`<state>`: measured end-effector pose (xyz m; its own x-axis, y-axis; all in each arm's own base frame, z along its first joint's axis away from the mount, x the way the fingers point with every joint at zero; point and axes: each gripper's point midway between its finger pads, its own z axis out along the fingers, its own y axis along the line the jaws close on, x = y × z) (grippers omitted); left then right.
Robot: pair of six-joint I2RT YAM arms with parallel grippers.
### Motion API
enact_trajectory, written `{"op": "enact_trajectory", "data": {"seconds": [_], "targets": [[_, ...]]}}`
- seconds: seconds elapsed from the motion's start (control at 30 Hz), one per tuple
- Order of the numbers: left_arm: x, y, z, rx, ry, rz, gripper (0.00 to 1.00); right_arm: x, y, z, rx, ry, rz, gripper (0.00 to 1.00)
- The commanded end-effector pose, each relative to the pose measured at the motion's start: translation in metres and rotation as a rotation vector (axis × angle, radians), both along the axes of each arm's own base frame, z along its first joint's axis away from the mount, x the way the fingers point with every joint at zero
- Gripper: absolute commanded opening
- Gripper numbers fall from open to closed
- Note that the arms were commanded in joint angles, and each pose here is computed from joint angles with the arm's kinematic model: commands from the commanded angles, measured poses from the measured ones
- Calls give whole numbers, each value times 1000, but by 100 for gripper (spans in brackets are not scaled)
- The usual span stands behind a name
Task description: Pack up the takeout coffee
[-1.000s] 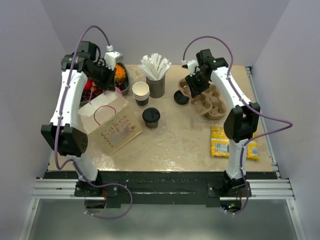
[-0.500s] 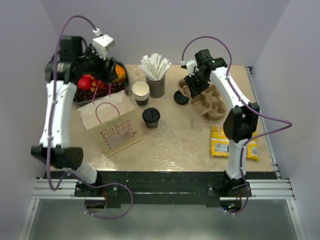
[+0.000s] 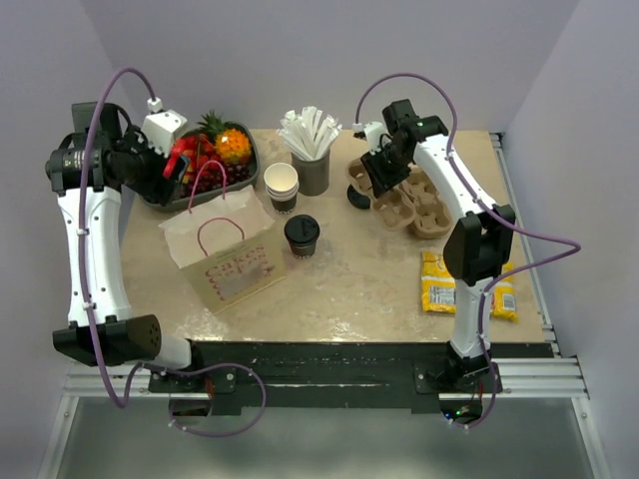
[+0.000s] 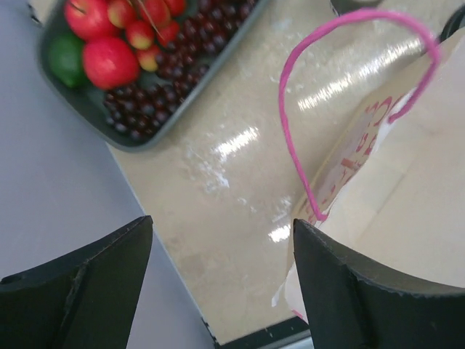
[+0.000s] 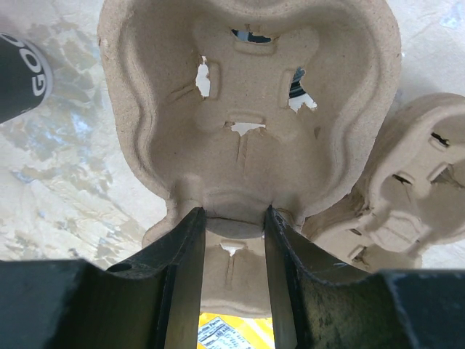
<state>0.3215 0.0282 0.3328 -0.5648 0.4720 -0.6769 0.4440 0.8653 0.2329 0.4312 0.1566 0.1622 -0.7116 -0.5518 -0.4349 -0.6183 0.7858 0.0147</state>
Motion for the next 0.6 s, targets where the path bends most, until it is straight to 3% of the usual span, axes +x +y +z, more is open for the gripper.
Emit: {"op": "enact_trajectory", "data": {"seconds": [0.0,0.13,0.37,0.57], "targets": [[-11,-1,-25,7,87,-43,79,7,15,23,67,-57,26,0],[-9,-7,-37,-34,125,-58,73,5,15,28,72,-65,28,0],[-14,-16,-17,-99,62,-67,70,1,9,29,55,-68,21,0],[-30,-22,-47,-128,145,-83,61,3,12,29,61,-69,24,0]]}}
